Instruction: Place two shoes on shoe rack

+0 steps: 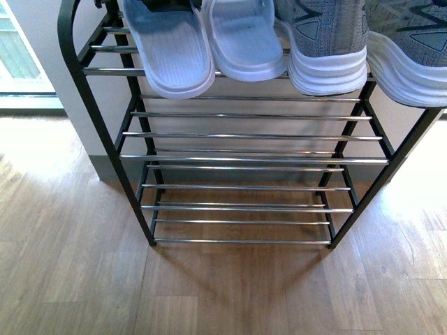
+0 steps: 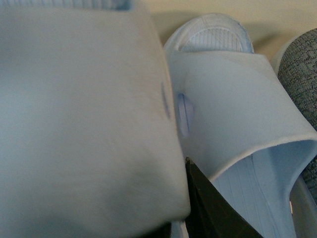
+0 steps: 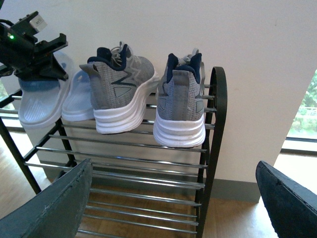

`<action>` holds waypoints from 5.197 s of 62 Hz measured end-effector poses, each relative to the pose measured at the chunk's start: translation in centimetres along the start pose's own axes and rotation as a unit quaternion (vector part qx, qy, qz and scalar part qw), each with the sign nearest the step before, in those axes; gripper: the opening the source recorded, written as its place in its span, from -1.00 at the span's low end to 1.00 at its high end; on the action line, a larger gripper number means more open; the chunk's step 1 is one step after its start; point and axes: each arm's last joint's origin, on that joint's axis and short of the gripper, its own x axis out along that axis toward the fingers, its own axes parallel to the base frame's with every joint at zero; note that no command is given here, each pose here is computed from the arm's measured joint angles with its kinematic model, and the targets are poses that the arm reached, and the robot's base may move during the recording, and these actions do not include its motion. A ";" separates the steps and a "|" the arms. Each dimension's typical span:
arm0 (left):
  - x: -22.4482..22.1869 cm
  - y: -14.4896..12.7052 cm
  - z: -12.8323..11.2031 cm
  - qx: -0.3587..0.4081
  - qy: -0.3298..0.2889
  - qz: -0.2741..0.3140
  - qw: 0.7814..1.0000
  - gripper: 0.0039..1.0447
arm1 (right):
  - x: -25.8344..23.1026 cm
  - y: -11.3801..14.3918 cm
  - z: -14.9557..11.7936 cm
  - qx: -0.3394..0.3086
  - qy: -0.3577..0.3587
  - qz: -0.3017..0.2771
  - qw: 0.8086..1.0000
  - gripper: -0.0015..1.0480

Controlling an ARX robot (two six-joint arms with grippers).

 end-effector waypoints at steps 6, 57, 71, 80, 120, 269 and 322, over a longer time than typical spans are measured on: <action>0.0 0.1 0.1 0.007 -0.003 0.009 1.000 -0.47 | 0.0 0.0 0.0 0.000 0.000 0.000 1.000 0.82; -16.2 1.1 -3.1 0.060 -0.204 0.060 0.975 0.83 | 0.0 0.0 0.0 0.000 0.000 0.000 1.000 0.82; -22.8 4.1 -7.1 0.057 -0.265 0.121 0.955 0.83 | 0.0 0.0 0.0 0.000 0.000 0.000 1.000 0.82; -26.0 7.1 -11.4 0.051 -0.272 0.182 0.943 0.83 | 0.0 0.0 0.0 0.000 0.000 0.000 1.000 0.82; -28.8 13.2 -17.5 0.150 -0.347 0.084 0.922 0.08 | 0.0 0.0 0.0 0.000 0.000 0.000 1.000 0.82; -29.5 16.2 -21.5 0.171 -0.344 0.094 0.918 0.83 | 0.0 0.0 0.0 0.000 0.000 0.001 1.000 0.82; -29.5 16.2 -21.5 0.171 -0.344 0.095 0.918 0.83 | 0.0 0.0 0.0 0.000 0.000 0.002 1.000 0.82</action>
